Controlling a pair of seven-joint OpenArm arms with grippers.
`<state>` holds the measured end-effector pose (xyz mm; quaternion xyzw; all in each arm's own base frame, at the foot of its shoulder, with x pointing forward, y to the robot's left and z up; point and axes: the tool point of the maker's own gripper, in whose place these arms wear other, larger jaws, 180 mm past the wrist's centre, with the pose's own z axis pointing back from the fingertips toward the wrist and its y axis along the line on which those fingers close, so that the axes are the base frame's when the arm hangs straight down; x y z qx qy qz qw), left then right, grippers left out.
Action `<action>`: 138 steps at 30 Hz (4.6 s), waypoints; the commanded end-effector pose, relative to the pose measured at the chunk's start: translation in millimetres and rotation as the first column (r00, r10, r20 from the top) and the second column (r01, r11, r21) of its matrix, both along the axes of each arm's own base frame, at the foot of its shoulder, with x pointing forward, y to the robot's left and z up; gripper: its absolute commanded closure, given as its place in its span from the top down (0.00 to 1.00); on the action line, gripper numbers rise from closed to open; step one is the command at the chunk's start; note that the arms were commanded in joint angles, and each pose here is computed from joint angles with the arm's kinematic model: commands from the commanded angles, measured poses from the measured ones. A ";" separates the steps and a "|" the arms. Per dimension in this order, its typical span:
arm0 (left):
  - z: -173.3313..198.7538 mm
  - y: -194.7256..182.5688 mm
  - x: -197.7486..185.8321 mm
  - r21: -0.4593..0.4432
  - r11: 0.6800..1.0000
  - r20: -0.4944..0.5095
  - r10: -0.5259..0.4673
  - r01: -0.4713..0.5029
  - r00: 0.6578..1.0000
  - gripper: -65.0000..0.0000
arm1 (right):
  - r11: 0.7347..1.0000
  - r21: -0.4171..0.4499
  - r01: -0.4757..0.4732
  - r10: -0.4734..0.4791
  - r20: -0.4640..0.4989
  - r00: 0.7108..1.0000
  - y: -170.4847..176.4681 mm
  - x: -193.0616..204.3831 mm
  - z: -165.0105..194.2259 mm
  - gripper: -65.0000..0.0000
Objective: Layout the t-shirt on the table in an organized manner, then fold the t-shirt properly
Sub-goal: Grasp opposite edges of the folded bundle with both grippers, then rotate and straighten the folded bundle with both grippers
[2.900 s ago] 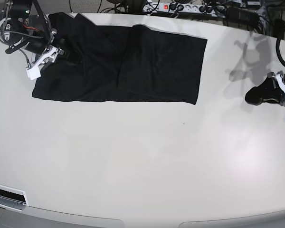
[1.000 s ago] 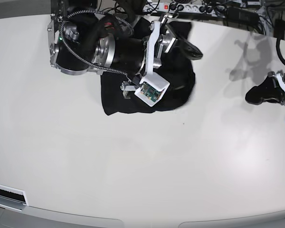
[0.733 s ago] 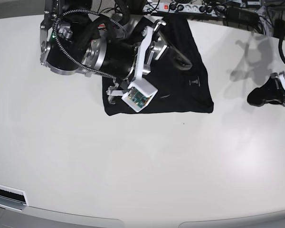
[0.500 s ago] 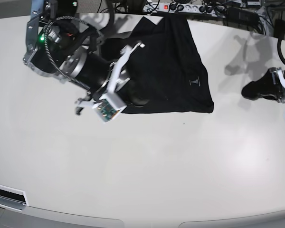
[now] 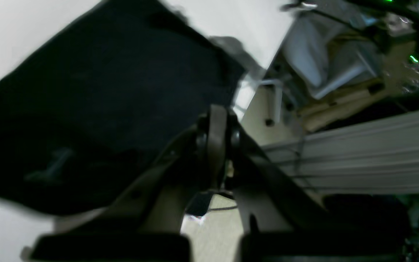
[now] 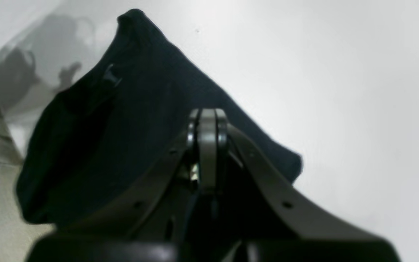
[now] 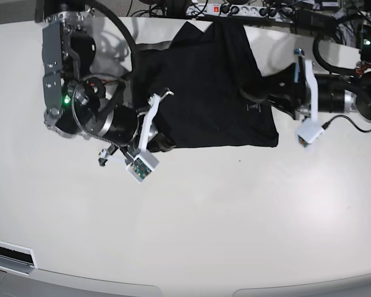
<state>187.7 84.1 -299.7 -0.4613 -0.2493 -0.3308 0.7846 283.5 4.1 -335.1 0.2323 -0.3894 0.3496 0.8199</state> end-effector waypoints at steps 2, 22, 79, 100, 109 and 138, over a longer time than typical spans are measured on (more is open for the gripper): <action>4.1 -14.3 -3.5 -0.033 0.999 0.012 -0.032 0.032 0.999 0.00 | 1.000 0.012 0.007 -0.007 0.037 0.999 -0.1 21.1 8.6 0.00; -100.0 -63.3 -58.4 0.284 0.929 0.003 -0.249 0.238 0.969 0.00 | 0.909 -0.406 -0.094 0.016 -0.192 0.981 -43.2 64.9 -93.9 0.00; -134.9 -15.6 -75.8 0.372 0.851 -0.186 -0.323 0.371 0.928 0.00 | 0.941 -0.338 -0.036 -0.014 -0.145 0.989 -63.0 20.4 -77.6 0.00; -175.6 40.1 31.0 0.633 0.739 0.012 -0.308 0.231 0.951 0.00 | 0.950 -0.297 -0.098 -0.028 -0.391 0.920 -58.0 -74.1 -123.5 0.00; -107.5 38.3 150.3 0.656 0.752 0.278 -0.313 0.058 0.908 0.00 | 0.968 -0.252 -0.016 -0.080 -0.367 0.927 -27.7 -103.9 -103.9 0.00; -28.2 112.1 155.4 0.272 0.908 0.126 0.294 -0.318 0.947 0.00 | 0.937 -0.317 0.145 -0.253 -0.334 0.908 -2.6 -113.2 -110.2 0.00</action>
